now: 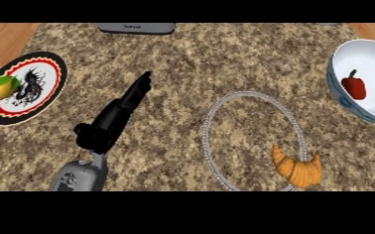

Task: Pick the bell pepper from the placemat and place it in the bowl

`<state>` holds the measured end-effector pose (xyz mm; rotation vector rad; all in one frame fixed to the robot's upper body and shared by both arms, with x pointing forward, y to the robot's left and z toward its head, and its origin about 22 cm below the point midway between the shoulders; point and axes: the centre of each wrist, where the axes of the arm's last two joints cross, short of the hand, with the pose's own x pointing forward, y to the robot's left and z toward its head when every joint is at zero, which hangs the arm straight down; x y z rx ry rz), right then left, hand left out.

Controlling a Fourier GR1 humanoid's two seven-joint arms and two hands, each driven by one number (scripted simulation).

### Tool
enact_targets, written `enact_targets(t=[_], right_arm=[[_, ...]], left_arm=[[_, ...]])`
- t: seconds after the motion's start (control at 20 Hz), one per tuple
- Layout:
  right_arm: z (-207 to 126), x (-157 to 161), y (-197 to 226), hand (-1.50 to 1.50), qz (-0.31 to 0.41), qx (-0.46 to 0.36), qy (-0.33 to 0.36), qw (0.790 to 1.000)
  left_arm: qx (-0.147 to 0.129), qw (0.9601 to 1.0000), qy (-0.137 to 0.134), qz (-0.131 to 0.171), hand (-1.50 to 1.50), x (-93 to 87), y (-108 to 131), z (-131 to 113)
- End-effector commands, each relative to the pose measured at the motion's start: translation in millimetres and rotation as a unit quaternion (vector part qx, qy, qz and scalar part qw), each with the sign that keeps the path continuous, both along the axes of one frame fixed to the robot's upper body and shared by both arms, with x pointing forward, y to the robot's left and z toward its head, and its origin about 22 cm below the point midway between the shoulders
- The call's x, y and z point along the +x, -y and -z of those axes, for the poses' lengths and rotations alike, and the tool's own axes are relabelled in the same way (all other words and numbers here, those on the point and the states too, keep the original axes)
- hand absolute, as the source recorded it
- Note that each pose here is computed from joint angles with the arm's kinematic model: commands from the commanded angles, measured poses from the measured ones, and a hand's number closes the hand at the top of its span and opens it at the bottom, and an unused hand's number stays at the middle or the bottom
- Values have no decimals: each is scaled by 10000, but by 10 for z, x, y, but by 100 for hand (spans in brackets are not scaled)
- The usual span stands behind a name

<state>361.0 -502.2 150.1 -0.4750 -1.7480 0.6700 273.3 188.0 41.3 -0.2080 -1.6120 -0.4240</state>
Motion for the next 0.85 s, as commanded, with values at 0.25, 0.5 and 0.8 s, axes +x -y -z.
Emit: enact_targets(t=[0.25,0.5,0.8], right_arm=[[-300,-455,541,-150,539,1002,58,9935],[-242,-600,651,-150,576,1269,109,9902],[-282,-738,763,-150,599,1279,-89,9899]], left_arm=[[-16,9999,116,125,0,-13,-45,-11],[-102,9998,160,80,0,28,-19,-64],[-140,9998,115,70,0,-13,18,21]])
